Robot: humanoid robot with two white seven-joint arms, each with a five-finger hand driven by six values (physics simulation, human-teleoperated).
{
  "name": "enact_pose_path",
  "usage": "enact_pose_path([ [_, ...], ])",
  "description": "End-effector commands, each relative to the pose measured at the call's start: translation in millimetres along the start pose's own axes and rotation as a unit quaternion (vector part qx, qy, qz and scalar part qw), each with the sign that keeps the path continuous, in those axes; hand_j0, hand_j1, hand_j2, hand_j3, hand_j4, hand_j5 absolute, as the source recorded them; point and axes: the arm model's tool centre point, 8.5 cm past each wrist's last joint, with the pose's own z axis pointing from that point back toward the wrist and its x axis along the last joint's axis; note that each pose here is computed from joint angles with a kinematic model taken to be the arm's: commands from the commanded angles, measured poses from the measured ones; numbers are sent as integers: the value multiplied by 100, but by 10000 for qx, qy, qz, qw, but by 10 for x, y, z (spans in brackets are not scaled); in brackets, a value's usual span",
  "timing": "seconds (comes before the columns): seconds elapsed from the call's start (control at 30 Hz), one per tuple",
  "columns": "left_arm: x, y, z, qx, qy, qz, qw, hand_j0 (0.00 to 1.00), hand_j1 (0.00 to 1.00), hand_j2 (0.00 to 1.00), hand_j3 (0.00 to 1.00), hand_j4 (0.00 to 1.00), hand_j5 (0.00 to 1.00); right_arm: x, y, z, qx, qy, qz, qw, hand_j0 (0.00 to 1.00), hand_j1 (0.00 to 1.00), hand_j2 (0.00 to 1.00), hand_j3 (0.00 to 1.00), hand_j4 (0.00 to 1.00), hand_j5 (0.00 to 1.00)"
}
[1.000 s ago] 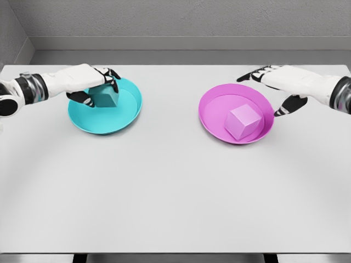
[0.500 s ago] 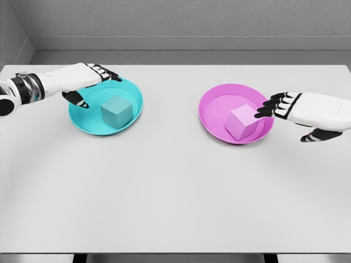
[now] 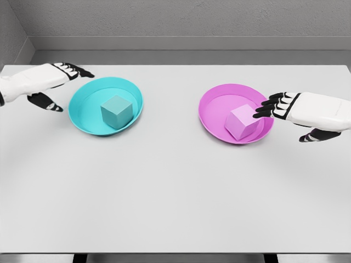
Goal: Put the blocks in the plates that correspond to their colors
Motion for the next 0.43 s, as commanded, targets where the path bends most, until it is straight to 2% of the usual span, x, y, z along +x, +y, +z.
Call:
enact_pose_path([
  [0.0,35,73,41,43,-49,-60,10000,100,100,100,100,100,100,6,7,-8,-2,-17,-35,10000,100,100,100,100,100,100],
  [0.17,36,-19,50,-44,-42,-19,10000,100,100,100,100,100,100,-14,-11,20,-9,28,-18,10000,100,100,100,100,100,100],
  [0.4,1,0,75,-12,19,-19,10000,100,100,100,100,100,100,-35,-8,27,-18,58,-37,10000,100,100,100,100,100,100],
])
